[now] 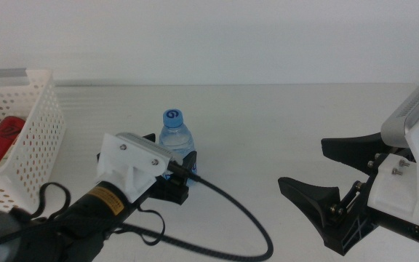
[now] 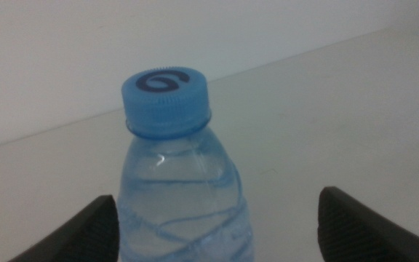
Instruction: Use arms to grab the bottles and put them into the dustbin to the left of the table.
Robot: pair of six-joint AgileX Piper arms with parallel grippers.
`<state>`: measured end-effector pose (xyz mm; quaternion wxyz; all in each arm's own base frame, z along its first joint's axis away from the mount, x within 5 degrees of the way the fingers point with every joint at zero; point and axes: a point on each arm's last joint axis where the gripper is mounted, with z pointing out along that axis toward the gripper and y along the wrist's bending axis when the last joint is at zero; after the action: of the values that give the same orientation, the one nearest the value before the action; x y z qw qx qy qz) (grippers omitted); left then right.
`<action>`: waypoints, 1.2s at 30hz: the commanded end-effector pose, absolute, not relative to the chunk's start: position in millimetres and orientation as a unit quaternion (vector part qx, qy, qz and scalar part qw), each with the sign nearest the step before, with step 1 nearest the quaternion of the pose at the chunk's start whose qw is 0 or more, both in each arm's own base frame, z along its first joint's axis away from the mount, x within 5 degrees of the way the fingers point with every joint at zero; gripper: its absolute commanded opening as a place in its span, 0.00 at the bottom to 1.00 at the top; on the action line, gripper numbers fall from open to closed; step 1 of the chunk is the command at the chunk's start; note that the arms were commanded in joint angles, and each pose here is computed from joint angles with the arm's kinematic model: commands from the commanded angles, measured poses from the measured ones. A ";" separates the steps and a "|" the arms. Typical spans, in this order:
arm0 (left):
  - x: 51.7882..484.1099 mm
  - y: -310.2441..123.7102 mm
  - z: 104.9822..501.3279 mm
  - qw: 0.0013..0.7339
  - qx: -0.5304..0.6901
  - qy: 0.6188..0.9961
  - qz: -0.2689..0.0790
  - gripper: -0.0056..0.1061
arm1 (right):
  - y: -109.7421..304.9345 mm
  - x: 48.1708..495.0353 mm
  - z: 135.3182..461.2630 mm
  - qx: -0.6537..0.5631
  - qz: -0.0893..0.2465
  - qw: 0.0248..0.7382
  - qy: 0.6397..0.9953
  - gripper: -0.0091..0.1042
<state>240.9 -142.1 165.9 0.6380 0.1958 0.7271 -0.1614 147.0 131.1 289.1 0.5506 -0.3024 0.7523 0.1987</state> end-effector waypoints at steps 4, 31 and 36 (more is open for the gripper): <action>259.8 -149.0 180.7 0.686 0.162 0.689 -0.168 0.86 | 131.6 148.4 306.2 -0.295 0.205 0.592 0.721 0.78; 303.7 -168.2 152.9 0.694 0.122 0.693 -0.154 0.38 | 131.6 148.4 306.2 -0.295 0.205 0.592 0.721 0.78; 291.6 -167.1 165.8 0.700 0.130 0.684 -0.160 0.05 | 131.6 148.4 306.1 -0.295 0.205 0.592 0.722 0.78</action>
<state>293.5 -165.6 126.5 0.6324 0.1494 0.7476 -0.1375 146.9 131.2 289.1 0.5505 -0.3028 0.7522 0.1989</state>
